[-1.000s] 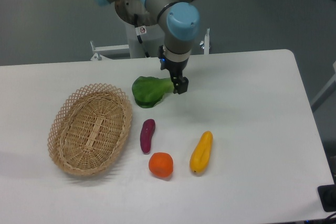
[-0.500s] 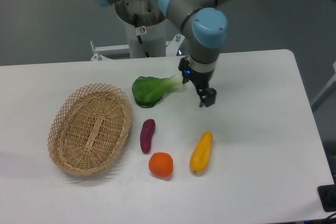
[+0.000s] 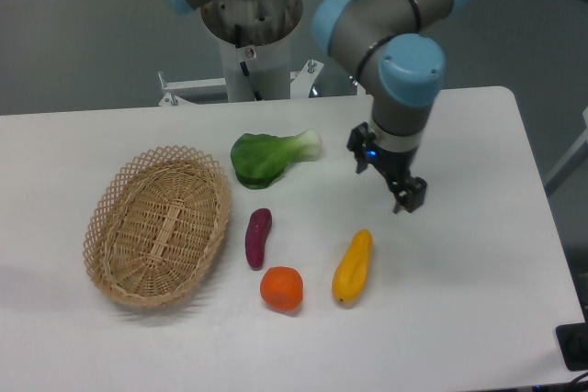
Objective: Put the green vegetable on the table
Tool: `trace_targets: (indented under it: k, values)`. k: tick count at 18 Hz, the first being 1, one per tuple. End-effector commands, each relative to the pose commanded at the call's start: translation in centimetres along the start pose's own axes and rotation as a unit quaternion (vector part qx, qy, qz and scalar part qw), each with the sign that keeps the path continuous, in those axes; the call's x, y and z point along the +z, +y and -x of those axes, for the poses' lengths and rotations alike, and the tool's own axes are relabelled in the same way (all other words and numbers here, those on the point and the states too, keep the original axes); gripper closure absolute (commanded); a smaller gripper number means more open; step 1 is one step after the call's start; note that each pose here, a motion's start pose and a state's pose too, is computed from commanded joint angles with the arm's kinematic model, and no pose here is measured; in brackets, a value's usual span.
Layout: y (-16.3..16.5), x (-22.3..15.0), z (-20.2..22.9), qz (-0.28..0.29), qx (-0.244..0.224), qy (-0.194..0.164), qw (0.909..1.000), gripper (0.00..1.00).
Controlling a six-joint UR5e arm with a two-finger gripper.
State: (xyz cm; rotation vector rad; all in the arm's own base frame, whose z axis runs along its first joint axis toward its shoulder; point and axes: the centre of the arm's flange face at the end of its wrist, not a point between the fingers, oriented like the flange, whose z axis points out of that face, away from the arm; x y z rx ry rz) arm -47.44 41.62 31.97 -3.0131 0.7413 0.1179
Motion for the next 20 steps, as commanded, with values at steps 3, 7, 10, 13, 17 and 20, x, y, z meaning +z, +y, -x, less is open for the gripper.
trace_targets:
  k: [3, 7, 10, 13, 17, 20]
  values:
    - [0.6, 0.3, 2.3, 0.000, -0.015, -0.006, 0.9999, 0.00]
    - [1.0, 0.9, 4.4, 0.001, -0.021, -0.011, 0.9997, 0.00]
    - [1.4, 1.6, 4.3, 0.001, -0.025, -0.005, 0.9997, 0.00]
    - [1.4, 1.7, 4.3, 0.001, -0.027, -0.004, 0.9996, 0.00]
    - [1.4, 1.8, 4.3, 0.001, -0.029, -0.004, 0.9996, 0.00]
    - [1.5, 1.8, 4.3, 0.001, -0.031, -0.004, 0.9995, 0.00]
